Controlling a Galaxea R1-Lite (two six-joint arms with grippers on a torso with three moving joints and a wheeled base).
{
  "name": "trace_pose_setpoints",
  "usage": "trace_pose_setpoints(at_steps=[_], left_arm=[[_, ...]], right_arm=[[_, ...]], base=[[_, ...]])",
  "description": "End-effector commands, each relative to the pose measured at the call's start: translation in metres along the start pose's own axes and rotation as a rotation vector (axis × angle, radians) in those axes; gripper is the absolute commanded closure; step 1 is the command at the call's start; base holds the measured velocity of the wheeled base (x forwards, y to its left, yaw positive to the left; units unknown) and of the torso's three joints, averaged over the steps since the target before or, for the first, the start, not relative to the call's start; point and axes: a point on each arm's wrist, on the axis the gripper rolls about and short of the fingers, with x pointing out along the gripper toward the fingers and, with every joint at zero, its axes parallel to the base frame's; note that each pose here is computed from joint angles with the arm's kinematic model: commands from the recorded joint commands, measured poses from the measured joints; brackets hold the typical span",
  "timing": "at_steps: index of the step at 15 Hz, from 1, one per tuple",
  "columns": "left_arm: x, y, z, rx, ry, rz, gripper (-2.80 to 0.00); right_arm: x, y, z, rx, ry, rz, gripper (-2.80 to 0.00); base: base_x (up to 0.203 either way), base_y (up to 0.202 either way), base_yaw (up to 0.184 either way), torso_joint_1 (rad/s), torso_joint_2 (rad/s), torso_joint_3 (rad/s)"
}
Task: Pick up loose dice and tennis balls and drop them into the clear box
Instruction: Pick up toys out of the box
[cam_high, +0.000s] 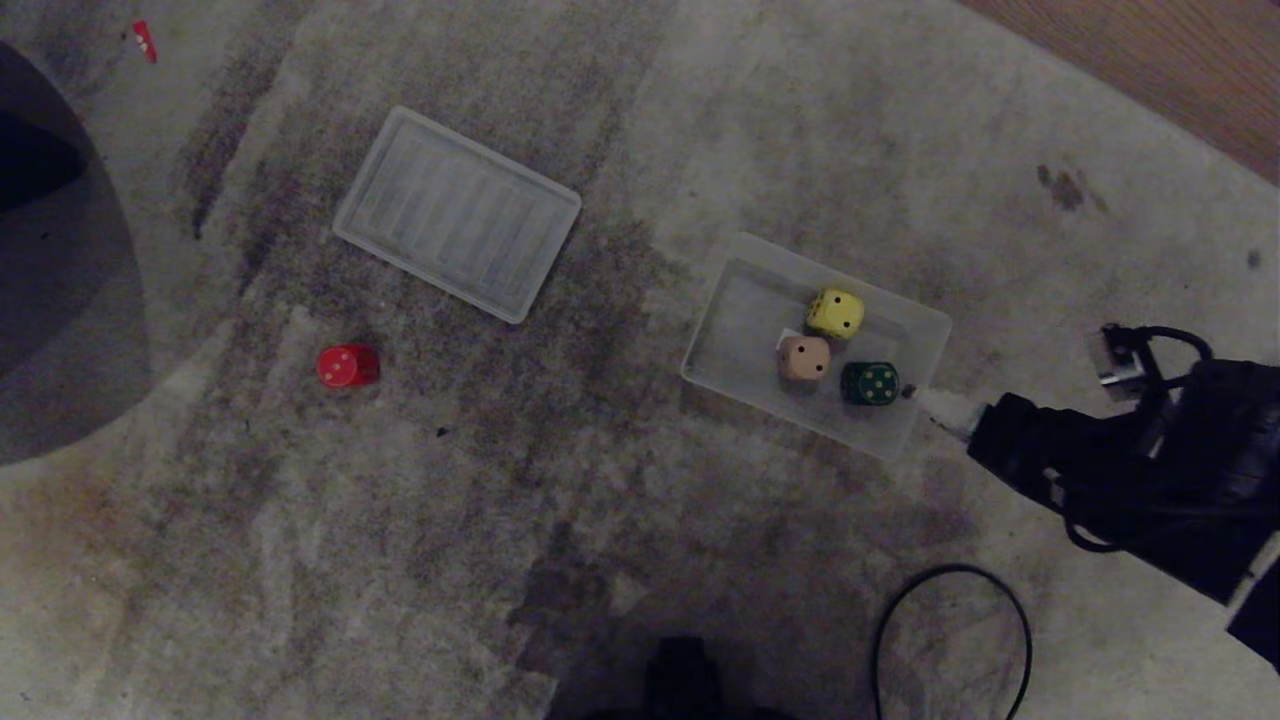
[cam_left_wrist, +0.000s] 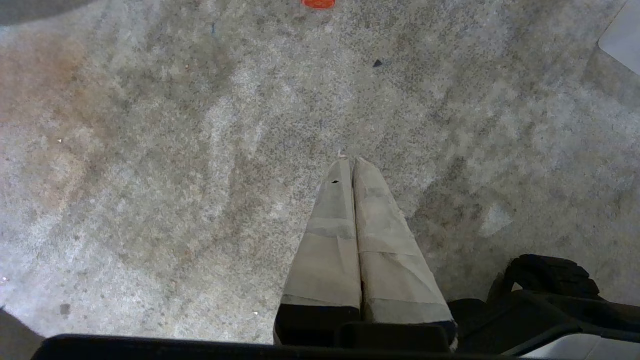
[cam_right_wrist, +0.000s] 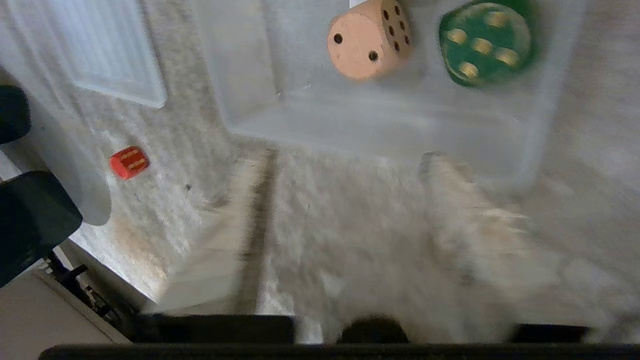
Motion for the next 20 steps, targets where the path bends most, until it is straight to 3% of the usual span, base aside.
trace_pose_setpoints(at_steps=[1,5,9,11,13,16,20], left_arm=[[0.000,0.000,0.000,-0.001,0.002,0.001,0.00],[0.000,0.000,0.000,-0.001,0.001,0.001,0.00],[0.000,0.000,0.000,-0.001,0.001,0.001,0.00],[0.000,0.000,0.000,-0.001,0.002,0.000,0.00],[0.000,0.000,0.000,-0.001,0.002,-0.001,0.00],[0.000,0.000,0.000,-0.003,0.002,0.001,0.00],[0.000,0.000,0.000,-0.001,0.001,0.000,0.00]], right_arm=[[-0.061,0.012,0.015,-0.027,-0.080,-0.006,0.00],[-0.140,0.010,-0.008,-0.152,0.008,-0.145,0.00],[-0.209,0.003,-0.049,-0.295,0.048,-0.217,0.00],[-0.231,-0.004,-0.069,-0.374,0.024,-0.249,0.00],[-0.241,-0.016,-0.087,-0.479,-0.010,-0.401,0.00],[-0.253,-0.019,-0.103,-0.583,-0.155,-0.370,0.00],[-0.253,-0.020,-0.104,-0.573,-0.227,-0.363,0.00]], base=[[0.000,0.000,0.000,0.000,0.00,0.000],[0.000,0.000,0.000,0.000,0.00,0.000],[0.000,0.000,0.000,0.000,0.00,0.000],[0.000,0.000,0.000,0.000,0.00,0.000],[0.000,0.000,0.000,0.000,0.00,0.000],[0.000,0.000,0.000,0.000,0.00,0.000],[0.000,0.000,0.000,0.000,0.00,0.000]])
